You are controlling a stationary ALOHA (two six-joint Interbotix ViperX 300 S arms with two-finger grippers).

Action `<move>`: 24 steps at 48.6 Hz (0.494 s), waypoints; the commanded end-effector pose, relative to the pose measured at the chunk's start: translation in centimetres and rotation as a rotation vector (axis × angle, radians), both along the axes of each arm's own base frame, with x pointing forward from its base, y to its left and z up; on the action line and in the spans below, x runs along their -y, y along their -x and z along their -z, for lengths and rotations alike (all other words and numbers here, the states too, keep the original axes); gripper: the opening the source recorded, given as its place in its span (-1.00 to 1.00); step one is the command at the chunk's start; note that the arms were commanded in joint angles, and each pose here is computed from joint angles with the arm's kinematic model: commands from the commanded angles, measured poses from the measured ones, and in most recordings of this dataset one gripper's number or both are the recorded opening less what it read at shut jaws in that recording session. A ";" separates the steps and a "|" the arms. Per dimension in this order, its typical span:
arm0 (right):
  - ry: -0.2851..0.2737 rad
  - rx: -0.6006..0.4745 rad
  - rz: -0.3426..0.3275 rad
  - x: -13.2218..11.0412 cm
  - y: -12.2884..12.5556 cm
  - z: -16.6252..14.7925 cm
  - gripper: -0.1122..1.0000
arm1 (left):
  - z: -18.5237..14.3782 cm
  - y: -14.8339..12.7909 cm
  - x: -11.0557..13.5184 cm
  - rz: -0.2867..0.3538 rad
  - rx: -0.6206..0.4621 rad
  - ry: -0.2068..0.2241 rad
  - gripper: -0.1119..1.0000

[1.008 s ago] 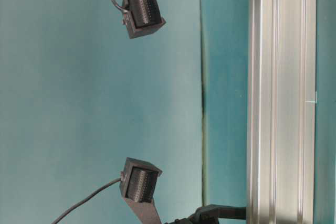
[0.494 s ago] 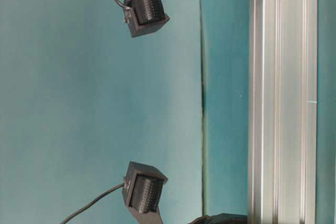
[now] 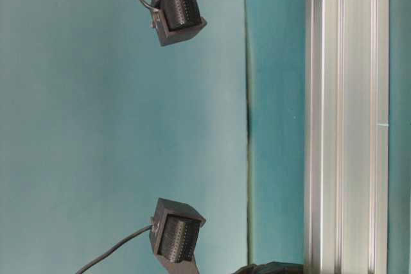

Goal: Lift the metal rail with both hands and move it towards you.
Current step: 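Lift the rail upward off the table with both grippers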

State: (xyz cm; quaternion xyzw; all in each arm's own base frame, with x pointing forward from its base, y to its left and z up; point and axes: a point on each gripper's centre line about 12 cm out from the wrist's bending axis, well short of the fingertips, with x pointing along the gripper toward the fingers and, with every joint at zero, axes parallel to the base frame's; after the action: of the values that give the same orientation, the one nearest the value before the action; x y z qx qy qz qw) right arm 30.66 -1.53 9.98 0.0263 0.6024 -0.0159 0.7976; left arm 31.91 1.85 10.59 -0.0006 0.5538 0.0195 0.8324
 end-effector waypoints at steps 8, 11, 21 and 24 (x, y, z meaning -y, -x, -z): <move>-0.017 -0.013 0.029 0.2 -0.3 -1.7 -0.09 | -2.5 -0.7 0.1 -0.002 0.043 0.000 -0.29; -0.029 -0.019 0.045 0.3 -0.6 -3.4 -0.09 | -3.9 -0.7 0.1 -0.004 0.043 0.000 -0.29; -0.041 -0.012 0.046 0.3 -1.0 -10.5 -0.09 | -12.0 -0.6 0.0 -0.005 0.064 -0.008 -0.29; -0.044 -0.006 0.046 0.2 -0.8 -12.4 -0.09 | -14.4 -0.4 -0.1 -0.009 0.078 -0.008 -0.29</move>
State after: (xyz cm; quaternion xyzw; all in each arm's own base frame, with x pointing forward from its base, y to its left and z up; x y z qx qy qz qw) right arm 31.14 -1.67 19.26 0.0480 0.6214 -0.0175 0.7818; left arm 32.00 1.85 20.02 0.0008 0.5576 0.0225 0.8298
